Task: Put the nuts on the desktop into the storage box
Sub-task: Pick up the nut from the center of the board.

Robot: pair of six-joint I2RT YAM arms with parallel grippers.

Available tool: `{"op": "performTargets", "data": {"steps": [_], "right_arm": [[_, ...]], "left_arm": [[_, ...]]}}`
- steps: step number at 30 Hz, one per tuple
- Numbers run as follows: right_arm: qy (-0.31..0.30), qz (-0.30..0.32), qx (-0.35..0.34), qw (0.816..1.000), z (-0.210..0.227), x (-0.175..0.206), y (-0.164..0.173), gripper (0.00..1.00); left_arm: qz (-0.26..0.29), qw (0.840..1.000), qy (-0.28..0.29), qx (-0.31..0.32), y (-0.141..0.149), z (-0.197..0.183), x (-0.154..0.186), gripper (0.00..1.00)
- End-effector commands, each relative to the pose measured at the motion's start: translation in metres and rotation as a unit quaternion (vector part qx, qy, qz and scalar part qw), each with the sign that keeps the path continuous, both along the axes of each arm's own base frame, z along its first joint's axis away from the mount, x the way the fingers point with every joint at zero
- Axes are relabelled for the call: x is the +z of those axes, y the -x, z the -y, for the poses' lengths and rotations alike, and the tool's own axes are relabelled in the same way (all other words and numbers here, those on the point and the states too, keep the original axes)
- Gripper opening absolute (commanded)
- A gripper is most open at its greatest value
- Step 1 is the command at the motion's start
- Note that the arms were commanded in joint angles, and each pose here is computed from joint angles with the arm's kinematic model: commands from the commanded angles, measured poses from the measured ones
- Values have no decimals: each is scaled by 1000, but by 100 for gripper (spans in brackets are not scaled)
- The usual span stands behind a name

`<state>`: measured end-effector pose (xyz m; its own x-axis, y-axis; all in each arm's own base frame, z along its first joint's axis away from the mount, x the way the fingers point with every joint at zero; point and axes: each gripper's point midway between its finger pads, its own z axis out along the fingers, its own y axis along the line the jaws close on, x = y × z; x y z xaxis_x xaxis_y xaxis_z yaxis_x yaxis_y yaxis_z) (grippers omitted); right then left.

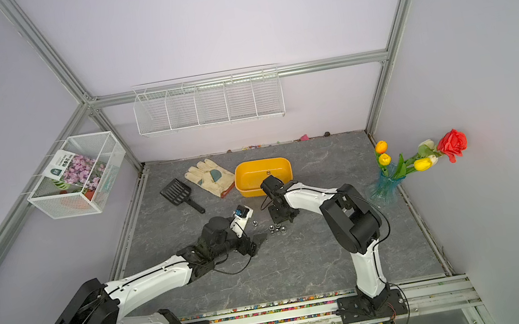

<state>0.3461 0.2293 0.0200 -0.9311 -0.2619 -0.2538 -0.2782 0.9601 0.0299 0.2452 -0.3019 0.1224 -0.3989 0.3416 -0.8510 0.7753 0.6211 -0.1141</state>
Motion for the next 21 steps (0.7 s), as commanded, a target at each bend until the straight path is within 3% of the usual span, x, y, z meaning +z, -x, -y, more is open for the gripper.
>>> {"op": "performTargets", "data": {"steps": [1,21], "right_arm": [[8,-26,-2,1000,1,-20,9,39],[14,-33,2,999,0,-27,9,28]], "left_arm": [[-5,1000,-7,3,1,-1,-6,100],[-7,1000,-11,1,1,-1,-8,100]]}}
